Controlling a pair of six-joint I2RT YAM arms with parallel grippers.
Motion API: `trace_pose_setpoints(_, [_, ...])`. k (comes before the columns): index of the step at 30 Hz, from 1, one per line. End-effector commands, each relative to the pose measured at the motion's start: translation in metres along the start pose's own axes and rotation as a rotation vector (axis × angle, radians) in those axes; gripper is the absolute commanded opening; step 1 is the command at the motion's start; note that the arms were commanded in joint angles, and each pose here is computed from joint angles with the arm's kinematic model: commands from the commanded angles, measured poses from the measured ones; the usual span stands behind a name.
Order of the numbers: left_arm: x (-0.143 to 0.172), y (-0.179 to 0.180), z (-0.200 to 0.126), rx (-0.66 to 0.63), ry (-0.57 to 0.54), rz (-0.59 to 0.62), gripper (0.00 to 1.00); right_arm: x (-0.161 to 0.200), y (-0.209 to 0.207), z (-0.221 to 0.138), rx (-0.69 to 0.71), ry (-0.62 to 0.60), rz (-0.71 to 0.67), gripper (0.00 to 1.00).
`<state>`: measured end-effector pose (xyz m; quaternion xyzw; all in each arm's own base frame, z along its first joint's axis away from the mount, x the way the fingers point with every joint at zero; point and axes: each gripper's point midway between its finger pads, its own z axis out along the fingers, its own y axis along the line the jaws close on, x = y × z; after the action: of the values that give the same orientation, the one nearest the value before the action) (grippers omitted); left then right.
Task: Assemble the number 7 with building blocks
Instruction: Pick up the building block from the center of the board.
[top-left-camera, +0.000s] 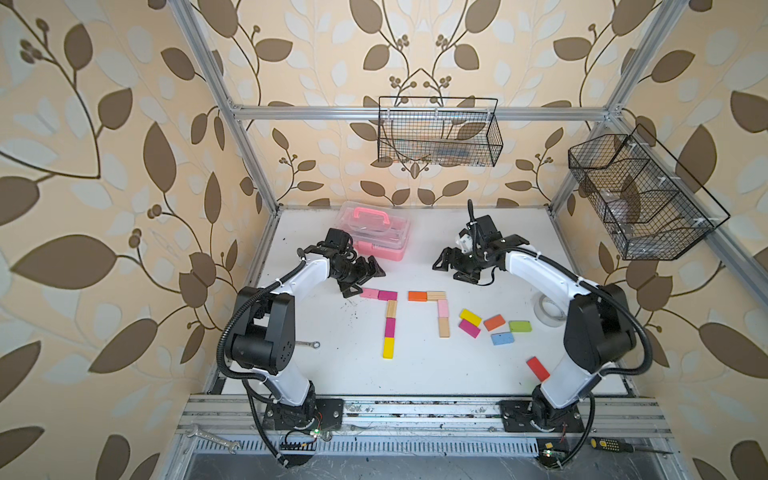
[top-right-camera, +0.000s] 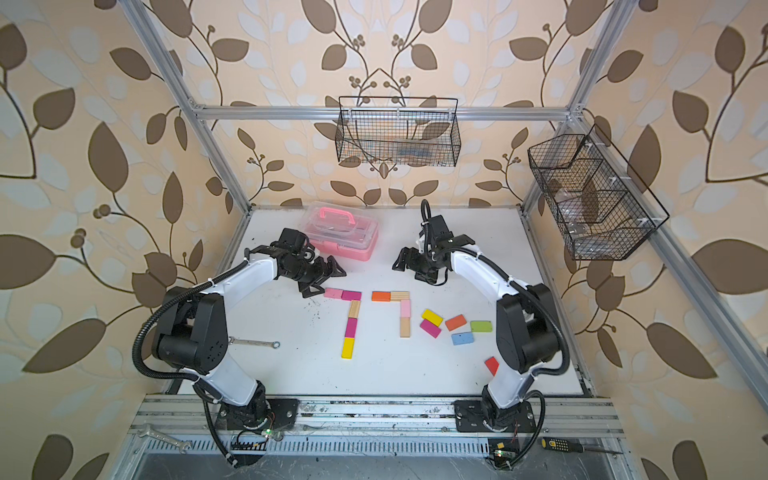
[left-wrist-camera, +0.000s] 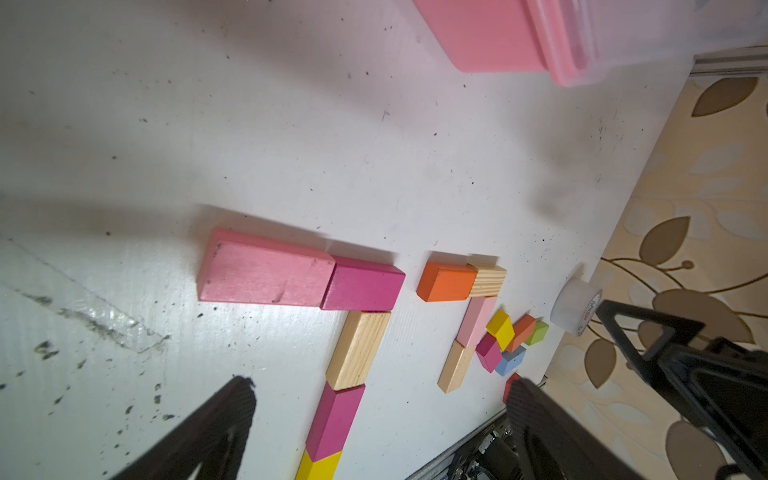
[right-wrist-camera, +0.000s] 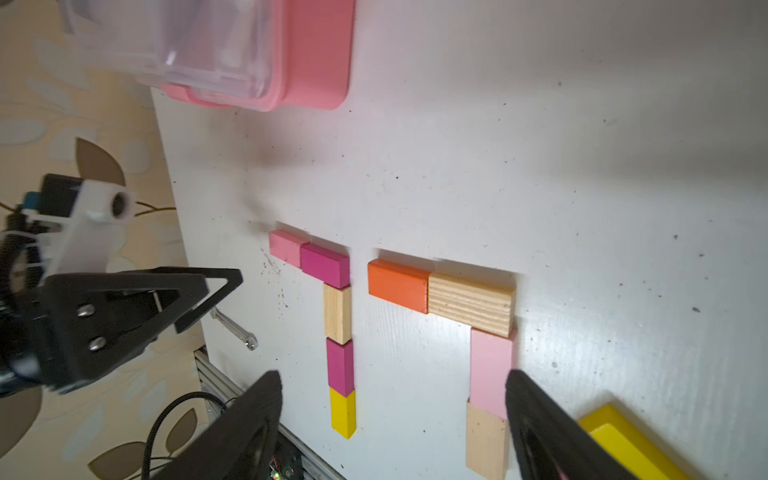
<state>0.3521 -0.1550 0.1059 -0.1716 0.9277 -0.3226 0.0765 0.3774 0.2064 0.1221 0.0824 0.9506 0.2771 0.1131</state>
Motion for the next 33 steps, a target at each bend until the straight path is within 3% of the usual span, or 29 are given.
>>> trace_pose_setpoints(1, [-0.001,-0.014,-0.016,0.039,-0.033,0.024,0.98,0.009,-0.014,0.006,0.045,0.075,-0.028,0.85])
trace_pose_setpoints(9, [-0.001,-0.014,-0.018,0.029,-0.031,0.033,0.98,0.019,-0.059,-0.005,0.2,0.048,0.02,0.84])
trace_pose_setpoints(14, [-0.004,-0.018,-0.013,0.04,-0.017,0.035,0.97,0.057,-0.106,-0.023,0.38,0.108,-0.041,0.83])
trace_pose_setpoints(18, [-0.003,-0.021,-0.006,0.043,-0.003,0.041,0.97,0.083,-0.122,-0.033,0.407,0.13,-0.025,0.83])
trace_pose_setpoints(22, [0.0,-0.027,0.002,0.046,0.013,0.053,0.97,0.102,-0.161,-0.051,0.491,0.096,0.148,0.83])
trace_pose_setpoints(26, [0.003,-0.032,0.009,0.049,0.023,0.064,0.97,0.106,-0.184,-0.063,0.49,0.006,0.336,0.8])
trace_pose_setpoints(33, [0.007,-0.034,0.011,0.046,0.024,0.068,0.97,0.098,-0.184,-0.062,0.443,-0.031,0.417,0.77])
